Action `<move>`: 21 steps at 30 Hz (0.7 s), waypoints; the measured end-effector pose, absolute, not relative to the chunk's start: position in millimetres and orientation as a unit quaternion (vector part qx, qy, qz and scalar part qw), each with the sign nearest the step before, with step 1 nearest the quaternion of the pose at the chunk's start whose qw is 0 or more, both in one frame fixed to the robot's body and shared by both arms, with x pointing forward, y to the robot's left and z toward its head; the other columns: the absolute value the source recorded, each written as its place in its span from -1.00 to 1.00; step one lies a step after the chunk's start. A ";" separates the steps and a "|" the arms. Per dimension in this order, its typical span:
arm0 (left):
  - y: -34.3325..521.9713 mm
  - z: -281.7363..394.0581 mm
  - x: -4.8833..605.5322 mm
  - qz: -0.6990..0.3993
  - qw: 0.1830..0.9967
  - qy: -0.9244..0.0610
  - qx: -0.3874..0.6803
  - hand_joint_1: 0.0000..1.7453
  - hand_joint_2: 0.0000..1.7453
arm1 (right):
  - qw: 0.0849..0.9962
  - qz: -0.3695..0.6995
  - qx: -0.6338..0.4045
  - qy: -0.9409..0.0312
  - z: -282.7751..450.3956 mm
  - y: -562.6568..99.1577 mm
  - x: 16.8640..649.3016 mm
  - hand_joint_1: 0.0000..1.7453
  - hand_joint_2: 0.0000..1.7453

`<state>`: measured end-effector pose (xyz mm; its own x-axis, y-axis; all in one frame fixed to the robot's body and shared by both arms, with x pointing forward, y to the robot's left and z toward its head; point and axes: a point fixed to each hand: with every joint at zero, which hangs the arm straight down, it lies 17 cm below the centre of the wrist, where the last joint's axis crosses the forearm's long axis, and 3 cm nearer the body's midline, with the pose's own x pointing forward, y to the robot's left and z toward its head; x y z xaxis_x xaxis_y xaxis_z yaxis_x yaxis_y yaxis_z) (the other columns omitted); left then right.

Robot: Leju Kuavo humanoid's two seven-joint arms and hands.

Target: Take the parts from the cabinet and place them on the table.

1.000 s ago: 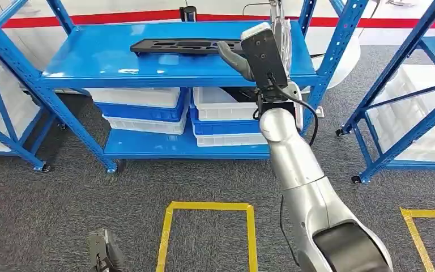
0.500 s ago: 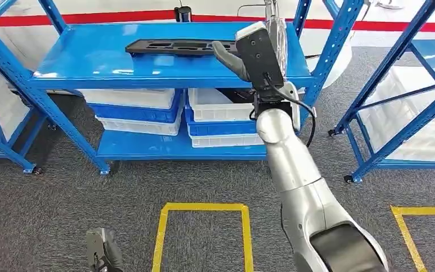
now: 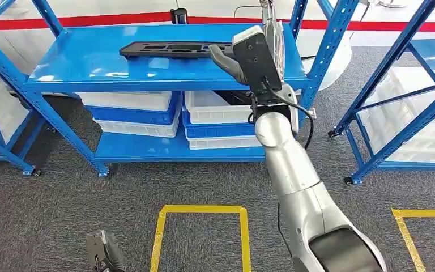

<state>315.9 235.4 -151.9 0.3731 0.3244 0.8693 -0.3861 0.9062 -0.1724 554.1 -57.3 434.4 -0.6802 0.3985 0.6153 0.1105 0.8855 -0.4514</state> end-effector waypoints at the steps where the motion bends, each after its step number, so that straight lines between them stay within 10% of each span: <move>1: 235.5 -151.5 316.1 0.215 0.827 -0.518 0.030 -1.00 -1.00 | 0.373 0.192 -0.140 -0.897 436.0 -55.3 553.1 -1.00 1.00; 21: 237.1 -156.2 306.4 0.231 0.827 -0.511 0.027 -1.00 -1.00 | 0.376 0.201 -0.132 -0.895 431.4 -44.9 549.3 -1.00 1.00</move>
